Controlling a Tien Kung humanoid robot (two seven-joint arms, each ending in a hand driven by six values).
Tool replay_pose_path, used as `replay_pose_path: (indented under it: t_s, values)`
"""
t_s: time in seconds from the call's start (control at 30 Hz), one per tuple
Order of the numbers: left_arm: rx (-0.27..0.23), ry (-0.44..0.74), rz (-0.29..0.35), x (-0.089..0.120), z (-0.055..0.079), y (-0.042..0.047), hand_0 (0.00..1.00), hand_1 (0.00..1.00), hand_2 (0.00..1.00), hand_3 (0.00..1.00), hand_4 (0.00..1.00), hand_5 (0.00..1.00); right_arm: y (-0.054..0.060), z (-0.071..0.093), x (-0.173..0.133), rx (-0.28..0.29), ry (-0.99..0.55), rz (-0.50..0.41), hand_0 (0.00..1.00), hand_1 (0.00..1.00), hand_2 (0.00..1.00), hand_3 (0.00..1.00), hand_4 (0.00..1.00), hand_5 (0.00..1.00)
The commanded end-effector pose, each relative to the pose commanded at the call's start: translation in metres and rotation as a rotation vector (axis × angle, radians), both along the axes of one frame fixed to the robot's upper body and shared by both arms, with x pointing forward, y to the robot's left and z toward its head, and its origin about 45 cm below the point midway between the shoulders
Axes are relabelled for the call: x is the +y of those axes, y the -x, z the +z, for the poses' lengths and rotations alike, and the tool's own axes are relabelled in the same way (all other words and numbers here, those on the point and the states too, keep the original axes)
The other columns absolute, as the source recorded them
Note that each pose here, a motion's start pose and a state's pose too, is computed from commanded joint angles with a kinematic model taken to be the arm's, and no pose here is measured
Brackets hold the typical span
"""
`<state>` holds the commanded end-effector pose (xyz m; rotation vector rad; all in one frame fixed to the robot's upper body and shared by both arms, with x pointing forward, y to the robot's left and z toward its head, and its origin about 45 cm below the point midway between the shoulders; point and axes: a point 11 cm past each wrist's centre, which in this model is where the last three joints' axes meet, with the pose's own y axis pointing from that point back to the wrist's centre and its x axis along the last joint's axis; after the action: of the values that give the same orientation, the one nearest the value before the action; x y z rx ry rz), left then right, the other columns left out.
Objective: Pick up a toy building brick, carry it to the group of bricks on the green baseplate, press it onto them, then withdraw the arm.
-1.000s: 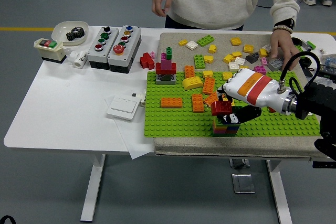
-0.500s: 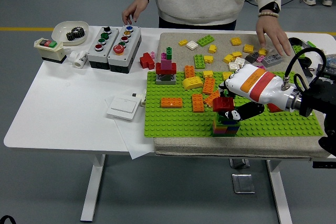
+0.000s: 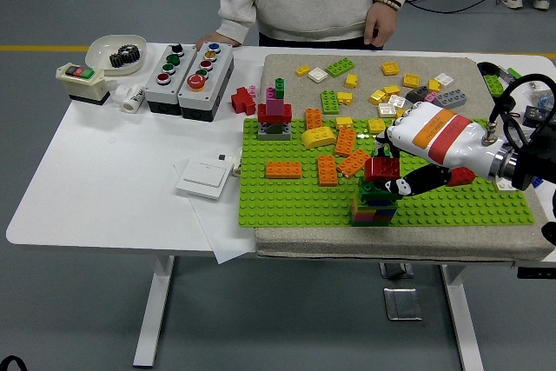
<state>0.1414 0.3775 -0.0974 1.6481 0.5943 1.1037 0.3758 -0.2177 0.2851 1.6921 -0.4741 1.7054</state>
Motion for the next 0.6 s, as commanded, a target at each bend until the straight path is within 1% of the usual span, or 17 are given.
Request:
replay_pose_path:
  t_s: [0.17, 0.6]
  values:
    - [0.000, 0.000, -0.001, 0.000, 0.000, -0.0003, 0.669, 0.726, 0.733, 0.589, 0.673, 0.662, 0.002, -0.003, 0.004, 0.009, -0.004, 0.016, 0.274, 0.278, 0.393, 0.453, 0.739, 0.552]
    - [-0.003, 0.001, -0.001, -0.001, 0.000, -0.0015, 0.669, 0.725, 0.733, 0.589, 0.673, 0.662, -0.001, -0.011, 0.004, 0.016, 0.010, 0.013, 0.272, 0.277, 0.394, 0.453, 0.741, 0.550]
